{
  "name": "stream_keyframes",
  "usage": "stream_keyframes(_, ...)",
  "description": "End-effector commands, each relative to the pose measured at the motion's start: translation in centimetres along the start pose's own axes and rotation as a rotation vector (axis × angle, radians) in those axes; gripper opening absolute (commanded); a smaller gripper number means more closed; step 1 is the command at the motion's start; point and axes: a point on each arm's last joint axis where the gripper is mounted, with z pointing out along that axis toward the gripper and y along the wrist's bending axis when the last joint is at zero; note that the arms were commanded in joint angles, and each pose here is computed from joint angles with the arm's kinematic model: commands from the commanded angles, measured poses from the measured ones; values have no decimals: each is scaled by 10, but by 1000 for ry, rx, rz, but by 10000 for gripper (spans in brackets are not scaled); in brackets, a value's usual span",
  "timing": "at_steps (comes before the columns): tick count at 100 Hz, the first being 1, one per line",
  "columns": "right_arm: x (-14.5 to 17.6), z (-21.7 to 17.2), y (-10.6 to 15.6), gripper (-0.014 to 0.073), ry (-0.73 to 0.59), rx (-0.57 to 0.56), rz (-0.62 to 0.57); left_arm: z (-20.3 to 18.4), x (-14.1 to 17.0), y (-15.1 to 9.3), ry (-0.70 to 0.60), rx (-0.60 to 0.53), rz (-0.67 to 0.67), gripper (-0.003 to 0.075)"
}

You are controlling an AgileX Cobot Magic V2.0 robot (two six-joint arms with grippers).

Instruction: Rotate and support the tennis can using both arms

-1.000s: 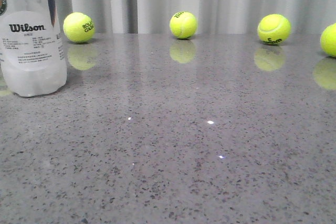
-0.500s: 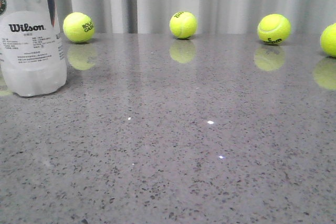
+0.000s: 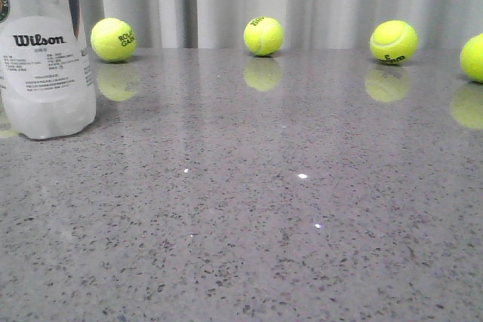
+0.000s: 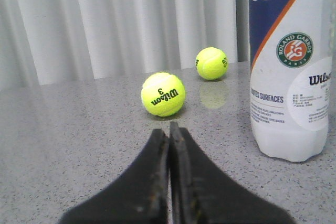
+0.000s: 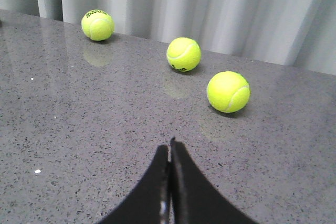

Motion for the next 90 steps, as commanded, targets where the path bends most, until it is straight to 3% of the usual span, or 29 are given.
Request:
stream_keyframes(1,-14,-2,-3,-66,-94,25,0,-2,6,-1,-74,-6,-12,-21)
stream_keyframes(90,-14,-2,-3,-66,-94,25,0,-2,3,-1,-102,-7,18,-21)
